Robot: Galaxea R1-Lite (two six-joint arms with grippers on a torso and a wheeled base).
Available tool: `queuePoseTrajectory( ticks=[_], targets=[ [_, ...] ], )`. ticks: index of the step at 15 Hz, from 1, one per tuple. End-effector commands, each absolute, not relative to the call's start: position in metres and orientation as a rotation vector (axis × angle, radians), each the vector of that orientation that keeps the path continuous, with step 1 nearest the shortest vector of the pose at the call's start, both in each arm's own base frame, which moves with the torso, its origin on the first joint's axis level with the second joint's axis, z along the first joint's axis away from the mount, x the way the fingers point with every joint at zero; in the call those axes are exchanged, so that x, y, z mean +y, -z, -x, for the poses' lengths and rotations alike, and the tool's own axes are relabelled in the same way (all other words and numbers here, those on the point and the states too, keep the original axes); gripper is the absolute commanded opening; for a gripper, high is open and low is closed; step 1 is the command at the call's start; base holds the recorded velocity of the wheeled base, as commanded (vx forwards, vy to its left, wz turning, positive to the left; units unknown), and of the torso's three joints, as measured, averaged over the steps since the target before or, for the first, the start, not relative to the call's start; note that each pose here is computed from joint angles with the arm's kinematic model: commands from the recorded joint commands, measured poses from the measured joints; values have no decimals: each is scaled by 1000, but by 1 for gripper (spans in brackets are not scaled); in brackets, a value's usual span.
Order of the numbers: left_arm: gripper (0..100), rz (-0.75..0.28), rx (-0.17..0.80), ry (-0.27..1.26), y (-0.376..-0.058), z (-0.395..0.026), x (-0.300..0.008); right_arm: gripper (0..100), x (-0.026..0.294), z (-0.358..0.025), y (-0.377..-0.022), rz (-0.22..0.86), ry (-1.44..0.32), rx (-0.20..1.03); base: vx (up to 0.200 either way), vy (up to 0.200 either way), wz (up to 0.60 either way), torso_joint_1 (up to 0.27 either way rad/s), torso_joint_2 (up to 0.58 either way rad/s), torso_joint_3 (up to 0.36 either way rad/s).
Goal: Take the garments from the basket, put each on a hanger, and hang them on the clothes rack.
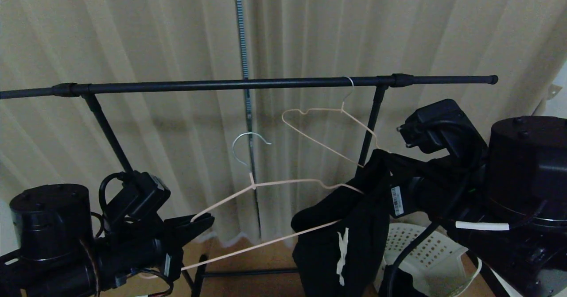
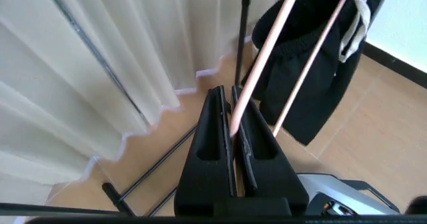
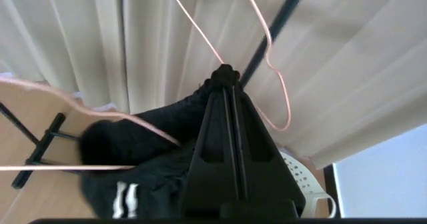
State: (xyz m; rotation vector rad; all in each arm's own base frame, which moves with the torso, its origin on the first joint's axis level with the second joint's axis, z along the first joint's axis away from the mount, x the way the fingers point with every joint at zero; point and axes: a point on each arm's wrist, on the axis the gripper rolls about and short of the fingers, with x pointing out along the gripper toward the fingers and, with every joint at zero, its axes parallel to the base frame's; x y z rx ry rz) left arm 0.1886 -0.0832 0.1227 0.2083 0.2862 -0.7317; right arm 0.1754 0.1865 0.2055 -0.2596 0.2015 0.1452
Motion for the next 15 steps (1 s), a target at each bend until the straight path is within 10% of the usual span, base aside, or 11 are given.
queuePoseTrajectory(
  ticks=[1, 15],
  targets=[
    [0, -210, 298, 736, -120, -195, -87, 0, 198, -171, -205, 269, -186, 199, 0, 0, 0, 0, 0, 0],
    [0, -145, 248, 533, -128, -219, -69, 0, 203, -168, -205, 275, -161, 194, 0, 0, 0, 0, 0, 0]
  ],
)
